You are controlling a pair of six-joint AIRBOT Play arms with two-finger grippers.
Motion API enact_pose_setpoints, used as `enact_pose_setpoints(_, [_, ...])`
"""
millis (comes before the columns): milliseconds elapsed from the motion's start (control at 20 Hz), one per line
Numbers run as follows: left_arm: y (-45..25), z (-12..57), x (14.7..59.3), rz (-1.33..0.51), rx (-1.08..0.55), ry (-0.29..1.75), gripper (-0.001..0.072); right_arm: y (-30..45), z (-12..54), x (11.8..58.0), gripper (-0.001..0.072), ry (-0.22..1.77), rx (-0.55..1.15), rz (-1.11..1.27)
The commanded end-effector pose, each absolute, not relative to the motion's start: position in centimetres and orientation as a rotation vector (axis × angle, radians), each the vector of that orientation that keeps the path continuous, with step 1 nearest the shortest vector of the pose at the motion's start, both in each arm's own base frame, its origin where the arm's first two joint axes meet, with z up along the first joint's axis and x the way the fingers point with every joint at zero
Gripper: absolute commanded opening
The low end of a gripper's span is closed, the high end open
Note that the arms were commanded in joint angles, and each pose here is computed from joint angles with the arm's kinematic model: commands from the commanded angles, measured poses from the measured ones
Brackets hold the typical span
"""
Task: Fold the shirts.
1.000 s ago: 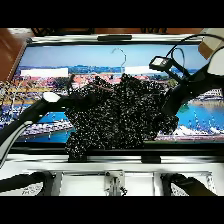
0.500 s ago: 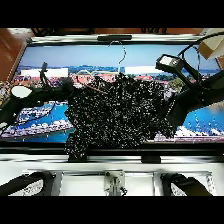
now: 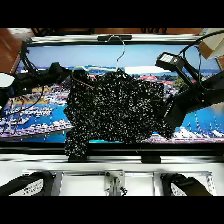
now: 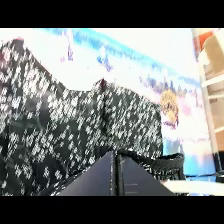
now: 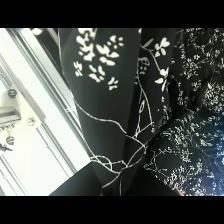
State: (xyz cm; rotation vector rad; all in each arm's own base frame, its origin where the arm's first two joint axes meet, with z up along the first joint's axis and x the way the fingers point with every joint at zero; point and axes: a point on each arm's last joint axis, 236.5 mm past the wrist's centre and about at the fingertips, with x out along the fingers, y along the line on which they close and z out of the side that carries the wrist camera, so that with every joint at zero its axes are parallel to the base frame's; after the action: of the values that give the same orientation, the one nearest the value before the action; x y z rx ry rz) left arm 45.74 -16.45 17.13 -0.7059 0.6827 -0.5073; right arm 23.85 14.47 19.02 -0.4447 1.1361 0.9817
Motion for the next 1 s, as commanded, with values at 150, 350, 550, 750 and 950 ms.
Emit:
enact_pose_setpoints(150, [-16.1,23.3,46.8,-0.547,-0.698,0.553,0.0050,14.6,19.1,23.5,0.0058,1.147,-0.433,0.991])
enact_pose_setpoints(350, [-16.8,31.5,46.5,-0.636,-0.697,0.390,0.0049,15.7,19.2,22.8,0.0058,1.136,-0.447,1.036])
enact_pose_setpoints(550, [-21.0,36.7,43.8,-0.778,-0.690,0.328,0.0049,19.0,18.0,23.6,0.0058,1.078,-0.594,1.060])
enact_pose_setpoints(750, [-26.5,37.6,39.4,-0.946,-0.636,0.386,0.0050,22.6,19.2,26.6,0.0058,0.893,-0.591,1.025])
enact_pose_setpoints(950, [-28.7,37.9,35.7,-1.079,-0.500,0.414,0.0049,22.4,19.4,27.3,0.0058,0.911,-0.530,0.956])
